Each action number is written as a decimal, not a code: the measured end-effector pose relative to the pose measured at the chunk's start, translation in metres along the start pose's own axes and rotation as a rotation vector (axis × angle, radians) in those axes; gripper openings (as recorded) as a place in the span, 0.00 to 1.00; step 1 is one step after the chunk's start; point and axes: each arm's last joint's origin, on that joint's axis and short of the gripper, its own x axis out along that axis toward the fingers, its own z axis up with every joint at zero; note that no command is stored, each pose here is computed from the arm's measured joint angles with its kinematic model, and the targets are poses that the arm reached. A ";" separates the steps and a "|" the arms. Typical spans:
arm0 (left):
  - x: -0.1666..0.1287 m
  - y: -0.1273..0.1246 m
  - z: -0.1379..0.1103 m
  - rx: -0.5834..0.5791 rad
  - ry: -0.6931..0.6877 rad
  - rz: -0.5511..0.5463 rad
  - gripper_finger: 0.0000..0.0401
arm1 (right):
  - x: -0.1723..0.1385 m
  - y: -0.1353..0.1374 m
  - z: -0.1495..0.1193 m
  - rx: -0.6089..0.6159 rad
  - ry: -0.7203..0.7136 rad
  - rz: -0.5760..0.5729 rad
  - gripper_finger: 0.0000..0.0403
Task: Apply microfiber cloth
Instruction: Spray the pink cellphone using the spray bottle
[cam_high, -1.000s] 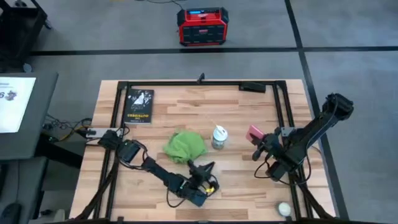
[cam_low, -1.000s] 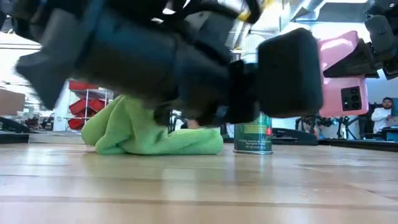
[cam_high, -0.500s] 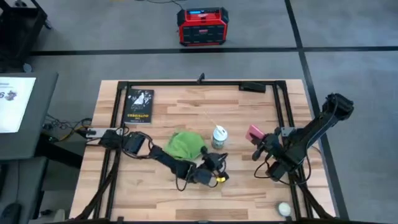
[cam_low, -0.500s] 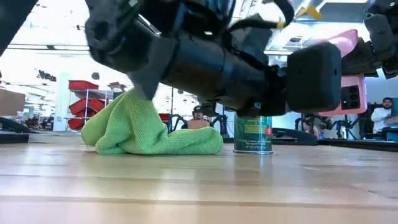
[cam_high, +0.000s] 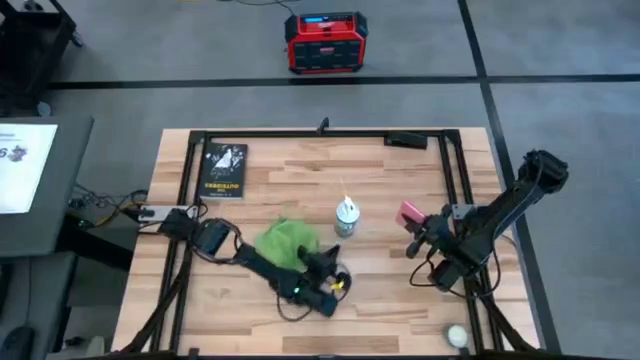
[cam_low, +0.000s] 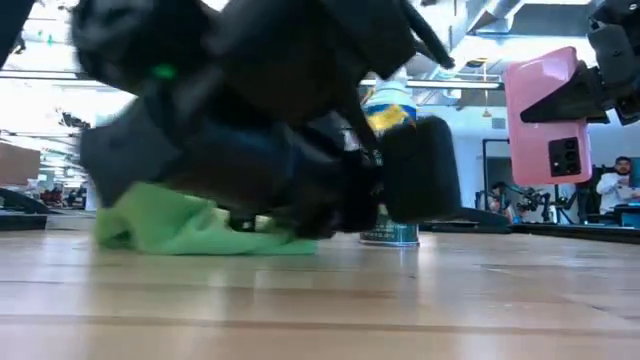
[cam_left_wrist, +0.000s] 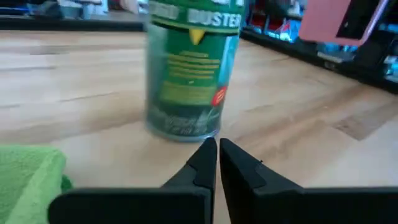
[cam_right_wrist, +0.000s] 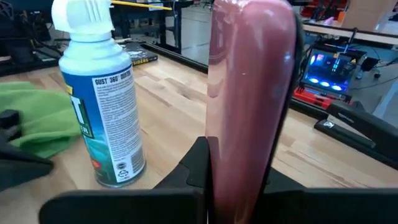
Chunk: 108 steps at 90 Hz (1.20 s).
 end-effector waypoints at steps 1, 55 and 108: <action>-0.001 0.000 0.000 0.002 -0.007 0.000 0.00 | 0.000 0.000 0.000 0.000 0.000 0.000 0.03; 0.053 -0.031 0.050 0.196 0.001 -0.248 0.00 | 0.000 0.000 0.000 0.003 -0.006 0.000 0.03; 0.003 -0.017 0.026 0.237 -0.116 0.076 0.00 | 0.000 0.000 0.000 -0.004 -0.006 -0.002 0.03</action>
